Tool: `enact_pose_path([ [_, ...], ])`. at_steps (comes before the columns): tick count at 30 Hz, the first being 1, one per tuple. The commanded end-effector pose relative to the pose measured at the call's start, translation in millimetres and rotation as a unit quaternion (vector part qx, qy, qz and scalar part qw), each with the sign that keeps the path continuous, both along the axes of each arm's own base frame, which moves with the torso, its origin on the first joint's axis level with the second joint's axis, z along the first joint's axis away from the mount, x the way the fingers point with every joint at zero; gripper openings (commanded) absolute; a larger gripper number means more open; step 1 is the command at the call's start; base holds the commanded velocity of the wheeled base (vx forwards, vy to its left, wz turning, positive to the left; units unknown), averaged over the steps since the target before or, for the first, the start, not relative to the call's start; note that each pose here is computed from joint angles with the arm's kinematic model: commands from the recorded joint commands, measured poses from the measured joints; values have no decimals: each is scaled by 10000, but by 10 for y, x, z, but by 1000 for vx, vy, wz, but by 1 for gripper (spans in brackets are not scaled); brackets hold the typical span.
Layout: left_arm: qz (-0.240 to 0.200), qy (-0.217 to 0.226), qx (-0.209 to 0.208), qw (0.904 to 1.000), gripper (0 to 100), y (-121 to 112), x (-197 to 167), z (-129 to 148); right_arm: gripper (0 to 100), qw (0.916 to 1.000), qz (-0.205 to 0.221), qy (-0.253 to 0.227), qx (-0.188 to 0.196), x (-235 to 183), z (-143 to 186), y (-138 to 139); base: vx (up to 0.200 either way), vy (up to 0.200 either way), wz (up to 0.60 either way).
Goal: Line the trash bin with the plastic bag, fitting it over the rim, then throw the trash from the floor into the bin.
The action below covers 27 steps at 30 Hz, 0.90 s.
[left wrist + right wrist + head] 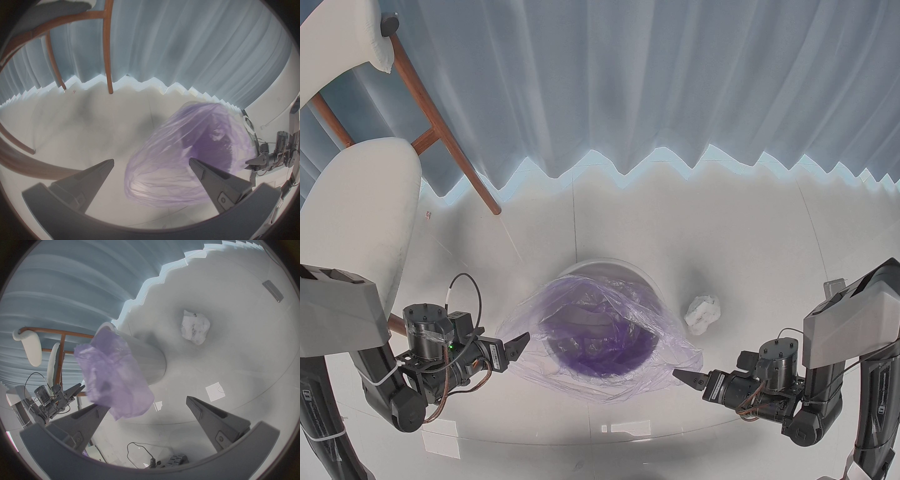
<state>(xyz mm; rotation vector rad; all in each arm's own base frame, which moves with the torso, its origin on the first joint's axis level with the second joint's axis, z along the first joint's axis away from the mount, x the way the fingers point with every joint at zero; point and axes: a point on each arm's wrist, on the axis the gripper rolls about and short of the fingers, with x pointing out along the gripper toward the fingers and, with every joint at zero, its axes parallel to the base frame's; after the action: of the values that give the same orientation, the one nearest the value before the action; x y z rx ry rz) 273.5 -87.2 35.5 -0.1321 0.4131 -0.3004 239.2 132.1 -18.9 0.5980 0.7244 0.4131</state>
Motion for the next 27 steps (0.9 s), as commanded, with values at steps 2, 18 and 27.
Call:
enact_pose_path([
  [2, -164, -348, -110, 9992, 100, -35, -186, 269, 100, 9996, 185, -92, 185, -155, 177, 57, 0, 0, 0],
  [18, -771, -1029, -353, 9911, 100, -179, -617, 754, 100, 9953, 535, -390, 701, -482, 597, 147, 0, 0, 0],
  [27, -882, -1699, -153, 9814, 100, -208, -531, 954, 100, 9823, 624, -1616, -715, -444, 629, 132, 0, 0, 0],
])
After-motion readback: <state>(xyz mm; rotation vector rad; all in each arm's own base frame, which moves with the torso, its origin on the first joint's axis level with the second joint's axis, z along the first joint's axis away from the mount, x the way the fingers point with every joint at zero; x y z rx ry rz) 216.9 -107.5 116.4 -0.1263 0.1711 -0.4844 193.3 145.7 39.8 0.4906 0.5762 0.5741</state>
